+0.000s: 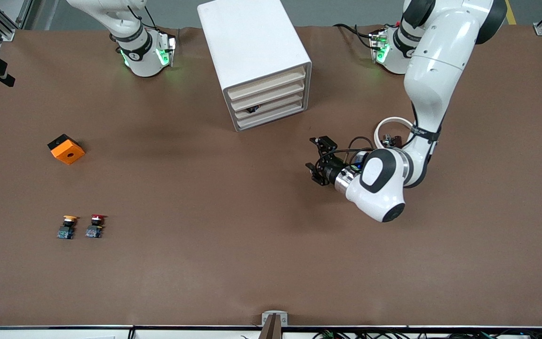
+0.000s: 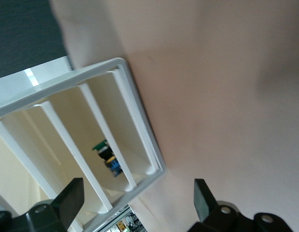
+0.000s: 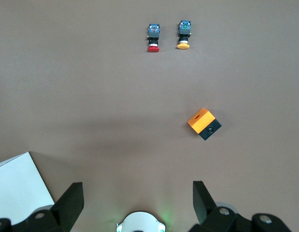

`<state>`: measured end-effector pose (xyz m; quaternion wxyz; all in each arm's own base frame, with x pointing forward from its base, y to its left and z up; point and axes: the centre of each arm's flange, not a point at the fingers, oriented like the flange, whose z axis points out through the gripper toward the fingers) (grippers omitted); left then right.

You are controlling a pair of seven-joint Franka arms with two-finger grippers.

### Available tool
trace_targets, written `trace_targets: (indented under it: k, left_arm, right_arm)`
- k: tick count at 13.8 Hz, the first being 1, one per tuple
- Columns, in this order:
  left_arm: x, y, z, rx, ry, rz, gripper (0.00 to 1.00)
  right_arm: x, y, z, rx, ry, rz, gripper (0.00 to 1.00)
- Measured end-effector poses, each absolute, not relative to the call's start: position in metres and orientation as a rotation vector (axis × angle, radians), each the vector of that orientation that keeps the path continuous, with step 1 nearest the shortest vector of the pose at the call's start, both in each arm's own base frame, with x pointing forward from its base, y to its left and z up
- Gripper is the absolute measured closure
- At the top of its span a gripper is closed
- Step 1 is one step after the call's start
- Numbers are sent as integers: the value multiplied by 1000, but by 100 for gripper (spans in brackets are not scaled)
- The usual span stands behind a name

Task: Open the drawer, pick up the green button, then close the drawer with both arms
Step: 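Grasp the drawer front with the left gripper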

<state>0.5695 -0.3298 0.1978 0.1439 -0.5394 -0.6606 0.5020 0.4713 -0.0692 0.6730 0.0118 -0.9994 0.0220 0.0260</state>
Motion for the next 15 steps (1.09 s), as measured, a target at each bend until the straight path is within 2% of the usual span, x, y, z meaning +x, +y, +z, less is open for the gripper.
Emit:
trace_targets:
  k: [3, 9, 15]
  left_arm:
    - [551, -341, 180, -1419, -1826, 1491, 0]
    - [497, -371, 137, -1252, -1646, 1431, 0]
    - [455, -400, 127, -1241, -1507, 1392, 0]
  right_arm:
    - [471, -69, 673, -3116, 69, 82, 0]
    - [471, -69, 673, -3116, 69, 83, 0]
    - [471, -69, 673, -3116, 69, 83, 0]
